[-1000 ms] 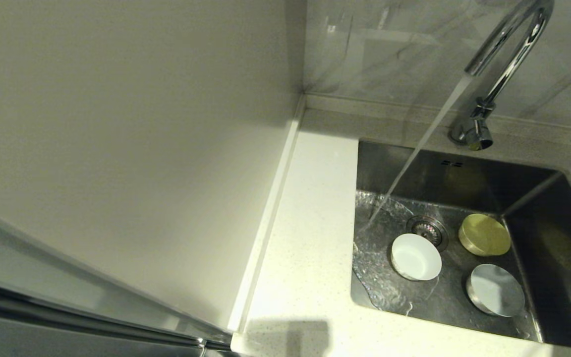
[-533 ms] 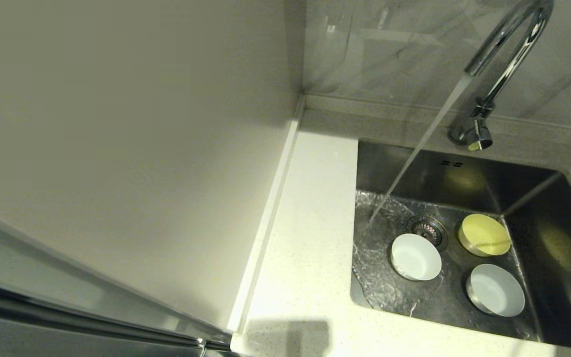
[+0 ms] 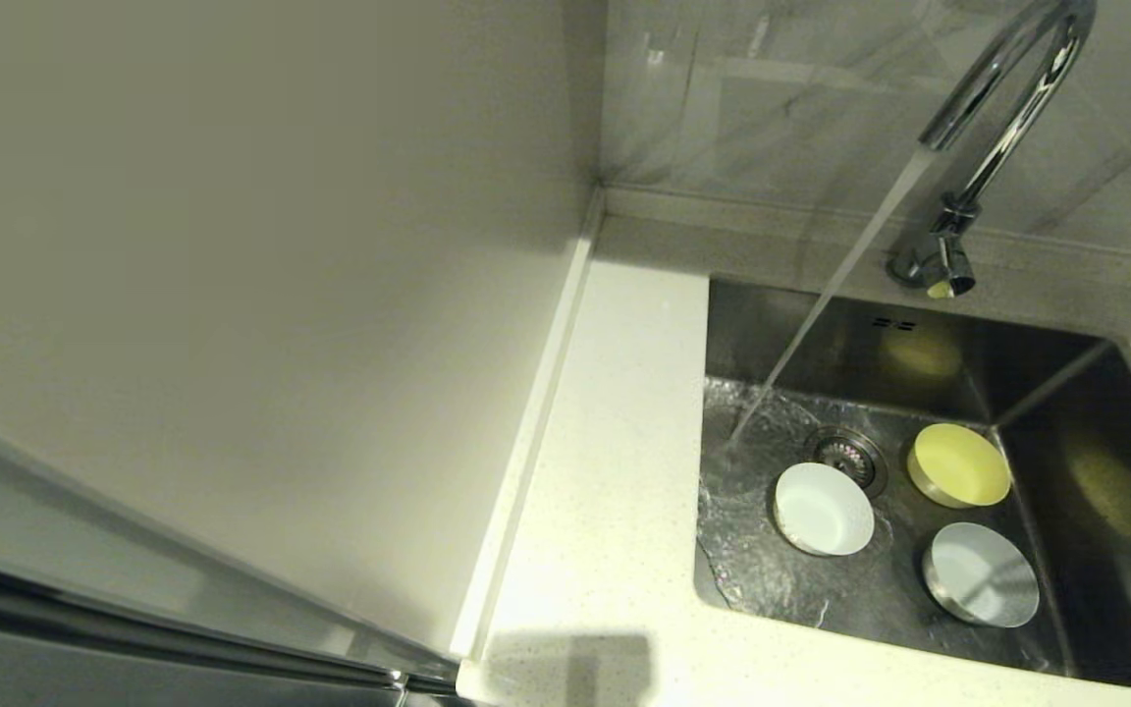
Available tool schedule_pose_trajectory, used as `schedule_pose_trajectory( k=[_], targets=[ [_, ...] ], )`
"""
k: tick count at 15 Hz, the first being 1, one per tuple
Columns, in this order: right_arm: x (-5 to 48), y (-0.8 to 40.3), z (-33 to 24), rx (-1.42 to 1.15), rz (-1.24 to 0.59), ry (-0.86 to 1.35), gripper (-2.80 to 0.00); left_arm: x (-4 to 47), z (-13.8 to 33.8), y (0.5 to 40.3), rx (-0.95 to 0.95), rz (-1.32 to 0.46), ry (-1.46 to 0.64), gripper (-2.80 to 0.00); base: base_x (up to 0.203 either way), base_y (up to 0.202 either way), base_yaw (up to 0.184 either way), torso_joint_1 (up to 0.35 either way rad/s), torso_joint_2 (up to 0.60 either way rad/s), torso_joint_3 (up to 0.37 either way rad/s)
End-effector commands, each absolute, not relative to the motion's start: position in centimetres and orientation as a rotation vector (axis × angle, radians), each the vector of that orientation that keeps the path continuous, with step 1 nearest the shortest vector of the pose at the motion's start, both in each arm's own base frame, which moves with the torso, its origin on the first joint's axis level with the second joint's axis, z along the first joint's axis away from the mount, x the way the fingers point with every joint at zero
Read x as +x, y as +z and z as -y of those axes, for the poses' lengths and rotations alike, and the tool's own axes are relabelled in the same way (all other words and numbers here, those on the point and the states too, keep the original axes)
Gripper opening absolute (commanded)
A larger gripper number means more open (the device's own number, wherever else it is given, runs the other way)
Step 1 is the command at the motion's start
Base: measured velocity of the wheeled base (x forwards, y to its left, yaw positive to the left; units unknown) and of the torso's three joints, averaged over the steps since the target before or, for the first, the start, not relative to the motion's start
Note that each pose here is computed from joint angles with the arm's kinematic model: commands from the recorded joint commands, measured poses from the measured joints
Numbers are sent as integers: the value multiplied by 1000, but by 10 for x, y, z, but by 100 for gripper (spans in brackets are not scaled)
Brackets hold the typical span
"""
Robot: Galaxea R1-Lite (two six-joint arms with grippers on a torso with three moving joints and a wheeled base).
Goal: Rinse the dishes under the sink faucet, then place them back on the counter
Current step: Wait for the water to rinse the bowl
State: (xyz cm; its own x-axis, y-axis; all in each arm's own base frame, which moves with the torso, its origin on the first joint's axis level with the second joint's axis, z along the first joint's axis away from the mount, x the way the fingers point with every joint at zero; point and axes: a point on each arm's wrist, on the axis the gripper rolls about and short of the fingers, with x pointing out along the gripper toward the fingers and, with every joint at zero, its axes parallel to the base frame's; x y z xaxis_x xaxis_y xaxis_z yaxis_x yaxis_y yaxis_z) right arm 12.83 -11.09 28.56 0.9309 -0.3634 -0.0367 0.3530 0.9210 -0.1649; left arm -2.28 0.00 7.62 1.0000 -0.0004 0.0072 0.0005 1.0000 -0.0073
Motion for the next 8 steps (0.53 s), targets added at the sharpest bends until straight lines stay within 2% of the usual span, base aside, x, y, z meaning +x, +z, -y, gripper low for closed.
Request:
schedule_pose_trajectory(
  k=[1, 3, 6, 8],
  targets=[
    [80, 268, 36, -222, -87, 122, -280, -23, 0, 75, -8, 5, 0, -280, 0, 0, 0, 0, 0, 0],
    [72, 237, 24, -127, -244, 200, -280, -23, 0, 75, -8, 5, 0, -280, 0, 0, 0, 0, 0, 0],
    [85, 232, 37, -45, -252, -89, -280, -23, 0, 75, -8, 5, 0, -280, 0, 0, 0, 0, 0, 0],
    [87, 226, 40, -33, -242, -201, -280, -23, 0, 75, -8, 5, 0, -280, 0, 0, 0, 0, 0, 0]
  ],
)
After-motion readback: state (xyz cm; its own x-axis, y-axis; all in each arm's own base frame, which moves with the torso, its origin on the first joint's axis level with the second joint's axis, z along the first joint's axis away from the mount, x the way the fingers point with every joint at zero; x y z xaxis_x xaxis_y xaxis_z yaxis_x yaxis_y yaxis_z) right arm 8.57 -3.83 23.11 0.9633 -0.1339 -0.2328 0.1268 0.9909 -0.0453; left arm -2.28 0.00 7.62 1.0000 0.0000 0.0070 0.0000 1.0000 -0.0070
